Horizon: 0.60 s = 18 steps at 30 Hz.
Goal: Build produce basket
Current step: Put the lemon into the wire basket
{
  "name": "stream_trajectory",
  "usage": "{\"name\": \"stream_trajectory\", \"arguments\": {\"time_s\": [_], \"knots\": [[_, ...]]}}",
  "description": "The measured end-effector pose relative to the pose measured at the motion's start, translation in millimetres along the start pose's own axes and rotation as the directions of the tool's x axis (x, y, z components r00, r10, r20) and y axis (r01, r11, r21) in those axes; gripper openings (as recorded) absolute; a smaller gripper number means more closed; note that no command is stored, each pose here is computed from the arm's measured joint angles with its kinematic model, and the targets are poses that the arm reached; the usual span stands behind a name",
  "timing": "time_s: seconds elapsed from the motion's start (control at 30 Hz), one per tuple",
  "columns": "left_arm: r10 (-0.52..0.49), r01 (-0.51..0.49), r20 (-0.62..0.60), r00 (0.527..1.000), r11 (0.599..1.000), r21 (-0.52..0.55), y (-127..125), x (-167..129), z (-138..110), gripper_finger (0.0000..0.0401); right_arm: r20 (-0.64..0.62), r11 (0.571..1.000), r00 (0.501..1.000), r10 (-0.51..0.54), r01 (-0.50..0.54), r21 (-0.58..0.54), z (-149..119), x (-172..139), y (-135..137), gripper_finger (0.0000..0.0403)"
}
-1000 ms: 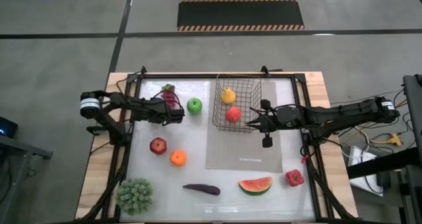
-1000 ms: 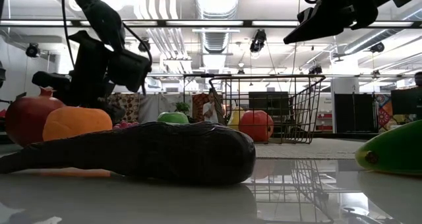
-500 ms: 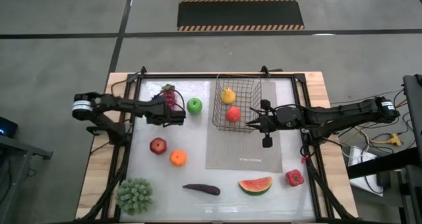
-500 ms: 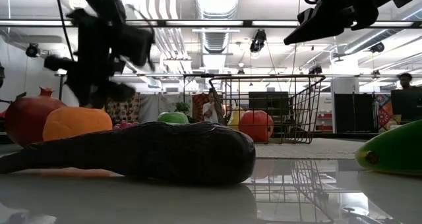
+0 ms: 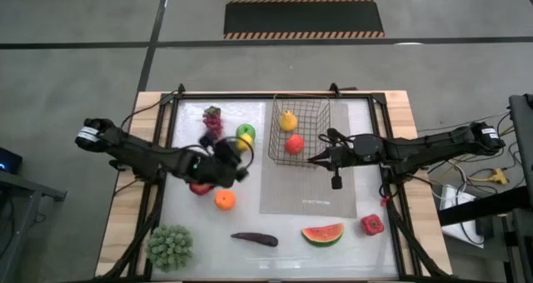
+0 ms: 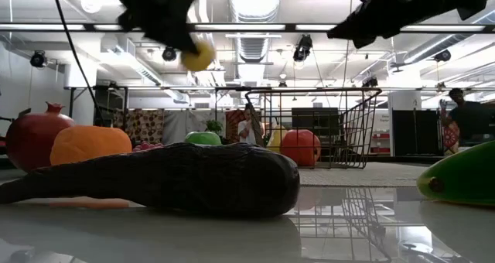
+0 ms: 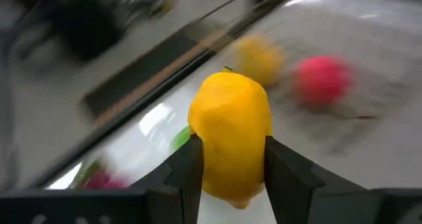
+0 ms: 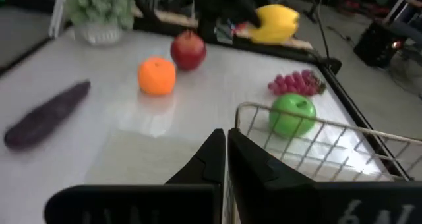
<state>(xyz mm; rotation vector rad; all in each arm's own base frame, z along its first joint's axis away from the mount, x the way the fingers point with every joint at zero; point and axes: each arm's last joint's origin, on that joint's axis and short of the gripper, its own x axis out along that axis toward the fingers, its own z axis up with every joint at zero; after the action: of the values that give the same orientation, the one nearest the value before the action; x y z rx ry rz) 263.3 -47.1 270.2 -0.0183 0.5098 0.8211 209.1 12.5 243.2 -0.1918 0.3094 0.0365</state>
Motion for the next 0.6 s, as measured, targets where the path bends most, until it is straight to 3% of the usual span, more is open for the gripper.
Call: {"name": "stream_trajectory", "arguments": {"time_s": [0.13, 0.37, 0.6], "knots": [[-0.2, 0.177, 0.132, 0.971, 0.97, 0.166, -28.0, -14.9, 13.1, 0.0115, 0.038, 0.999, 0.999, 0.035, -0.036, 0.016, 2.6, 0.9, 0.8, 0.0034], [-0.424, 0.355, 0.242, 0.873, 0.892, 0.279, -53.4, -17.9, 25.0, 0.0115, 0.267, 0.988, 0.954, 0.137, -0.152, 0.039, 10.8, 13.7, 4.3, 0.0138], [-0.458, 0.345, 0.34, 0.822, 0.874, 0.343, -76.3, -7.3, 24.5, 0.0115, 0.43, 0.99, 0.896, 0.112, -0.138, 0.03, 15.9, 35.3, 4.9, 0.0238]]}}
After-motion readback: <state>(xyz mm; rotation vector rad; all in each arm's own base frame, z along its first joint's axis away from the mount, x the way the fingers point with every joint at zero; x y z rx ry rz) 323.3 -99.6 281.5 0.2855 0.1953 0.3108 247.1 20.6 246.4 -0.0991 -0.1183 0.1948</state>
